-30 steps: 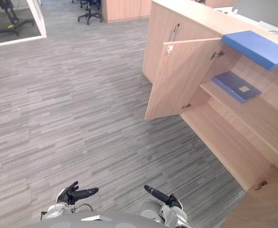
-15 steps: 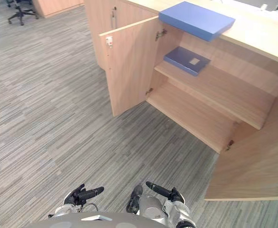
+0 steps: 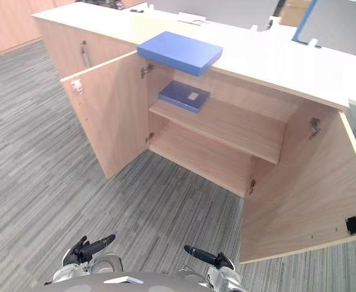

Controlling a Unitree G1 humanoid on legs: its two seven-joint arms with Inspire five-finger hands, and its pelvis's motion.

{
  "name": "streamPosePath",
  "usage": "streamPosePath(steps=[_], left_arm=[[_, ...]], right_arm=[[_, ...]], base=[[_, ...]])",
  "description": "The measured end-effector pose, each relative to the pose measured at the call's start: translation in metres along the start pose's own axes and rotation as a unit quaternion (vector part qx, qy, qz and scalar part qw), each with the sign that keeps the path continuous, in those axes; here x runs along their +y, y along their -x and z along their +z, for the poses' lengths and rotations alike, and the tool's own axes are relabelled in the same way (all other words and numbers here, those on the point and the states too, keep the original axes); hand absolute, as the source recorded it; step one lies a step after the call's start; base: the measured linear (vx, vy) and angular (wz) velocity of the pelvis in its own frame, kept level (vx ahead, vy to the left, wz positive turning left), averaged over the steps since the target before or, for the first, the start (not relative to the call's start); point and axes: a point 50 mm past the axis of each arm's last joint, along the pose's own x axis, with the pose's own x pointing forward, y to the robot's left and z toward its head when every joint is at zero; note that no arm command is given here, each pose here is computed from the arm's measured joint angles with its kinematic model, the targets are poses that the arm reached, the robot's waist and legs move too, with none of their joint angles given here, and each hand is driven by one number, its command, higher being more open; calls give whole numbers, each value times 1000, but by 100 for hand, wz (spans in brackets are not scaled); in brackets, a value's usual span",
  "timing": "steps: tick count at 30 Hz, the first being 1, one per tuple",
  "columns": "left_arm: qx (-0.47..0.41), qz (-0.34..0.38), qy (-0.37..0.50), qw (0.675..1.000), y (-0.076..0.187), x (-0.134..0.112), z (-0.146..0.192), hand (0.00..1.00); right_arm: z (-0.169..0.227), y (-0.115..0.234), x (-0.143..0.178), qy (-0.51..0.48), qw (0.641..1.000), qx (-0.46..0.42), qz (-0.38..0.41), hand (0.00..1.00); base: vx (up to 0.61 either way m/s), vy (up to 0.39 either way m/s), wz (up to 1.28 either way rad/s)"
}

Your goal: Walk over to the cabinet, pick up the folder, carry it to the office cabinet, place the folder inside the office cabinet, then close the office cabinet door

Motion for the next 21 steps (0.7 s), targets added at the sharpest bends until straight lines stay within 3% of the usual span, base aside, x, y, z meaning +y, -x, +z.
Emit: streamPosePath(steps=[13,21], left_arm=[[22,6,5,1000,0,4,-8,100],[34,12,-12,999,2,13,-14,100]], right_arm=[[-7,2,7,14,999,2,29,100],[-4,2,1,18,1000,-7,25,100]], base=[[255,225,-56],[72,73,-5]])
